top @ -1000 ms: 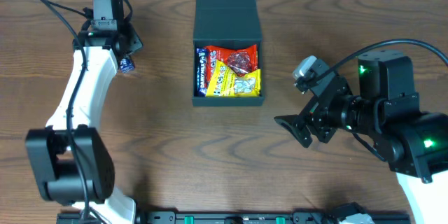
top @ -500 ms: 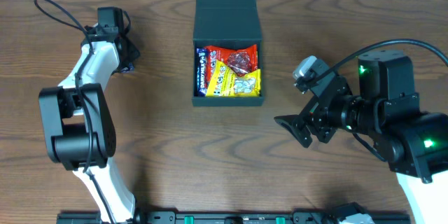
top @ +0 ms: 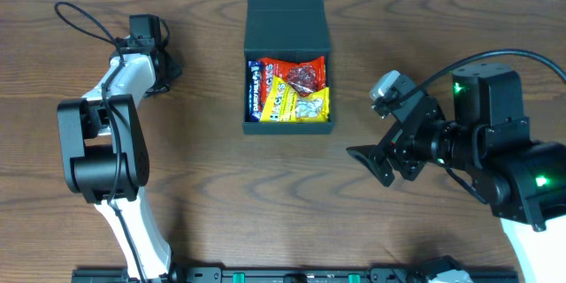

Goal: Pack container
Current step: 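Release the bar and move left gripper to the blue Eclipse tin, then grasp the blue Eclipse tin with the left gripper, then lower the Eclipse tin into the box with the left gripper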

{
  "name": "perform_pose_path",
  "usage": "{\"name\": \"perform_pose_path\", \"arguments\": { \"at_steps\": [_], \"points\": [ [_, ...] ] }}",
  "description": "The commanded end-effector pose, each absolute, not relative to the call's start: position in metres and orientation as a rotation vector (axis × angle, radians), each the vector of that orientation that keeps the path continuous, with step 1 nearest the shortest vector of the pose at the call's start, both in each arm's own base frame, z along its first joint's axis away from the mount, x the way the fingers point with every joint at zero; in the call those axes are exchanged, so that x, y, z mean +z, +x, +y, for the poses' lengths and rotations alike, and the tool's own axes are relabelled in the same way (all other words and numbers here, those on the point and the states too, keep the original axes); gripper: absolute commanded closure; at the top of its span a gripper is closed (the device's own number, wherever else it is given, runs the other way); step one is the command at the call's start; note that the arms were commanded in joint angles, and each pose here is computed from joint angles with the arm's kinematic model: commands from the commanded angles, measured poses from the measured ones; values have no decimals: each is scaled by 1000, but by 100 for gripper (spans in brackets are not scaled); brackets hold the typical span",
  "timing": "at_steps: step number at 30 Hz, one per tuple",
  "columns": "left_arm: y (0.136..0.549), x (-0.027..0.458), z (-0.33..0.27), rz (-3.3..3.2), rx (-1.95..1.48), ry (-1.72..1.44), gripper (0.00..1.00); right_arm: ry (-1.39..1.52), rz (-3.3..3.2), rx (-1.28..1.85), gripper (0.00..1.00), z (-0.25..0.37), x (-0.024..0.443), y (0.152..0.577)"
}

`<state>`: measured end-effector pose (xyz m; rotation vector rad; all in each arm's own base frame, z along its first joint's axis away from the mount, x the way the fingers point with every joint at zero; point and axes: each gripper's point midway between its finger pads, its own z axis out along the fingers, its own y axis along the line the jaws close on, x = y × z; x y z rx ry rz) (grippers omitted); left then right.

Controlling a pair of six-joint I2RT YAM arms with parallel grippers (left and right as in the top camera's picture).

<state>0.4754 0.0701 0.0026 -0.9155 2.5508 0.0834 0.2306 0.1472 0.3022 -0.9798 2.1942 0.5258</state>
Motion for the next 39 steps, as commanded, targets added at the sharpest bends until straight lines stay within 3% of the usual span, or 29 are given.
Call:
{"name": "perform_pose_path", "arguments": {
  "at_steps": [1,4,11,17,28,39],
  "points": [
    [479,-1,72,2551,83,-921,46,-961,2201,531,1,146,303,231],
    [477,-2,72,2559,85,-922,58,-961,2201,531,1,146,303,231],
    [476,1,63,2625,52,-781,70,-961,2201,531,1,146,303,231],
    [485,41,61,2630,67,-657,85,-961,2201,531,1,146,303,231],
    [518,155,-2,2507,62,-183,86,-961,2201,531,1,146,303,231],
    [486,157,-158,2389,-191,830,87,-961,2201,531,1,146,303,231]
  ]
}}
